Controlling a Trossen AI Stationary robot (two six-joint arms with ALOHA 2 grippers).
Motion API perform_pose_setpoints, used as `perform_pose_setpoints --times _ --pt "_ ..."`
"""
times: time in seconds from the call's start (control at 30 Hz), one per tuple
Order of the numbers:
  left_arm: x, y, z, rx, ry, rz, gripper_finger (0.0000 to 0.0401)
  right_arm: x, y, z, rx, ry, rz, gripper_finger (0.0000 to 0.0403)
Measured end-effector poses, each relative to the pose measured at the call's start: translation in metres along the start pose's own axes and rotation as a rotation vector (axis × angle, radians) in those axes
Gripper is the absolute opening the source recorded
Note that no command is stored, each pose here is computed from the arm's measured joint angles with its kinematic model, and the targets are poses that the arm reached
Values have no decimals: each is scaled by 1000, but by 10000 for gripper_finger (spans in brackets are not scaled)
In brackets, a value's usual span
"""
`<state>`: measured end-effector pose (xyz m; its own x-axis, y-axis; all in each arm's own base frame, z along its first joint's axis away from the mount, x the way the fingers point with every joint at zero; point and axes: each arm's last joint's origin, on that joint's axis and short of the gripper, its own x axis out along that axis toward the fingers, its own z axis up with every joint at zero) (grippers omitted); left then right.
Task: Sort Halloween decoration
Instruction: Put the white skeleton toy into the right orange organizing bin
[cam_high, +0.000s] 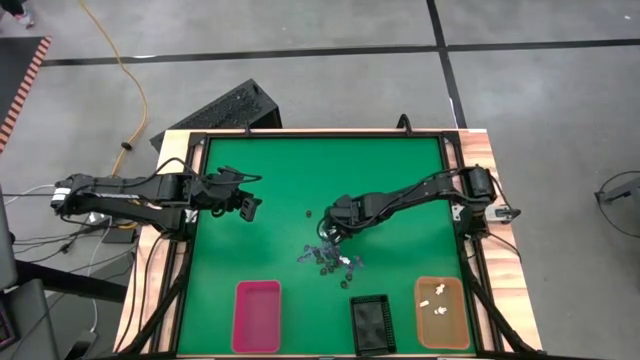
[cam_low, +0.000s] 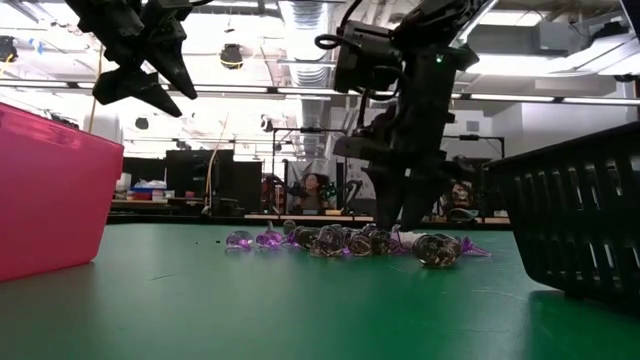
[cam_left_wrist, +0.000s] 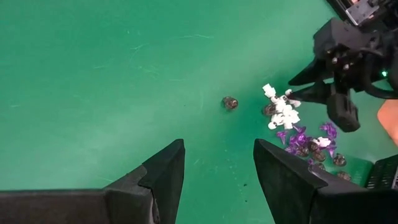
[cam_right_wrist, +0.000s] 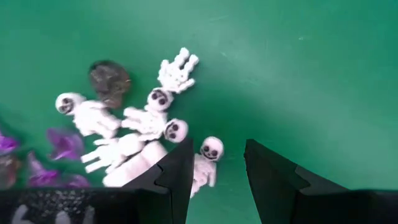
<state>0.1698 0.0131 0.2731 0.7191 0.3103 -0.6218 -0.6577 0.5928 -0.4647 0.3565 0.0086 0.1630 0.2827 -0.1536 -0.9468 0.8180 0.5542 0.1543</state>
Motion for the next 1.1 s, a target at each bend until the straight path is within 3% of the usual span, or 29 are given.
perform_pose_setpoints --times 0.23,0.53,0.7,0.93,1.1 --pt "0 0 0 1 0 0 183 5 2 -6 -13 25 -21 158" --pt "0 0 0 0 0 1 183 1 4 -11 -34 55 -14 42" --pt "0 0 0 0 0 0 183 -11 15 -16 -118 120 4 38" --pt "0 0 0 -10 0 -1 183 -72 29 -25 -264 166 -4 38" --pt "0 0 0 -29 0 -4 183 -131 23 -46 -283 187 14 39"
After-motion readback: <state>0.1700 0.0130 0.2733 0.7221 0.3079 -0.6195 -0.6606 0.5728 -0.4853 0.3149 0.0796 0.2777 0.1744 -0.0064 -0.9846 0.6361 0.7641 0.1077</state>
